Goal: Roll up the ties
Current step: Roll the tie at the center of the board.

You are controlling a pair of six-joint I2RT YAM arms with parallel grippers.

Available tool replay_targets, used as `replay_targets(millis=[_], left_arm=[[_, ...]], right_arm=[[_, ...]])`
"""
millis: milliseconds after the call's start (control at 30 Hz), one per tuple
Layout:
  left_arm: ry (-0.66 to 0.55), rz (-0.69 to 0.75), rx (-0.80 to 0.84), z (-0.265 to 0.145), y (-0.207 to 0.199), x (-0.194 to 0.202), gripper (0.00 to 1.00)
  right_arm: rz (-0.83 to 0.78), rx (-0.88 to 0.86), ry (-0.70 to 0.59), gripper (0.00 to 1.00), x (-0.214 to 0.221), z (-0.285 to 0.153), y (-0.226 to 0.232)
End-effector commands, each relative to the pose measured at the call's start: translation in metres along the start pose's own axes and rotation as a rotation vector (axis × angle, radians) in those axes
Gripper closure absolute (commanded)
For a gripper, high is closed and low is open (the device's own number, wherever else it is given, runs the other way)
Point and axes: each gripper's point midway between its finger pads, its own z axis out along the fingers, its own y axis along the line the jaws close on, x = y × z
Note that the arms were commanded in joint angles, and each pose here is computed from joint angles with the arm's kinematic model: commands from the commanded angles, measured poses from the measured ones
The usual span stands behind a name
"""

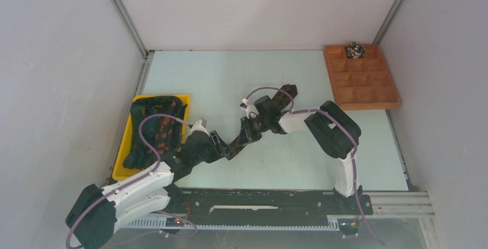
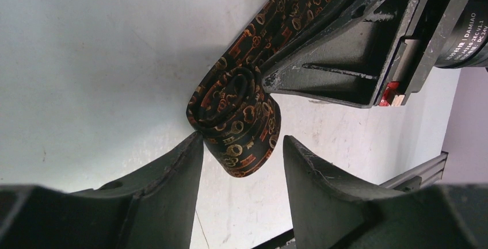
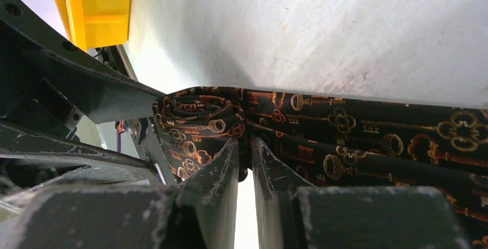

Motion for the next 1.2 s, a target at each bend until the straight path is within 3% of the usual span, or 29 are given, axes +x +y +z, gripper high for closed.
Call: replay_targets(millis=[0,367,667,1167], left_arm=[[-0.043,-0.016,0.026,0.008,-0.010,-0.009,0.41],[-0.032,-0.066,-0.021,0.009,-0.001,-0.002,0.39],[-0.102,-0.173,-0.069,-0.010,0.017,-0.007,0.31],[-0.077,-0.225,-0.088,0.003,0.021,0.006,0.30]], right_arm=[[-0.013,-0.016,-0.003,0.83,-0.006,0.006,0.003],[-0.005,-0.002,0.003,0.83,-0.004,0.006,-0.003],[-0.004,0.000,0.002,0.84,-0.004,0.007,-0.004],[-0.007,0.005,0.026,0.86,-0.001,0.011,-0.006]])
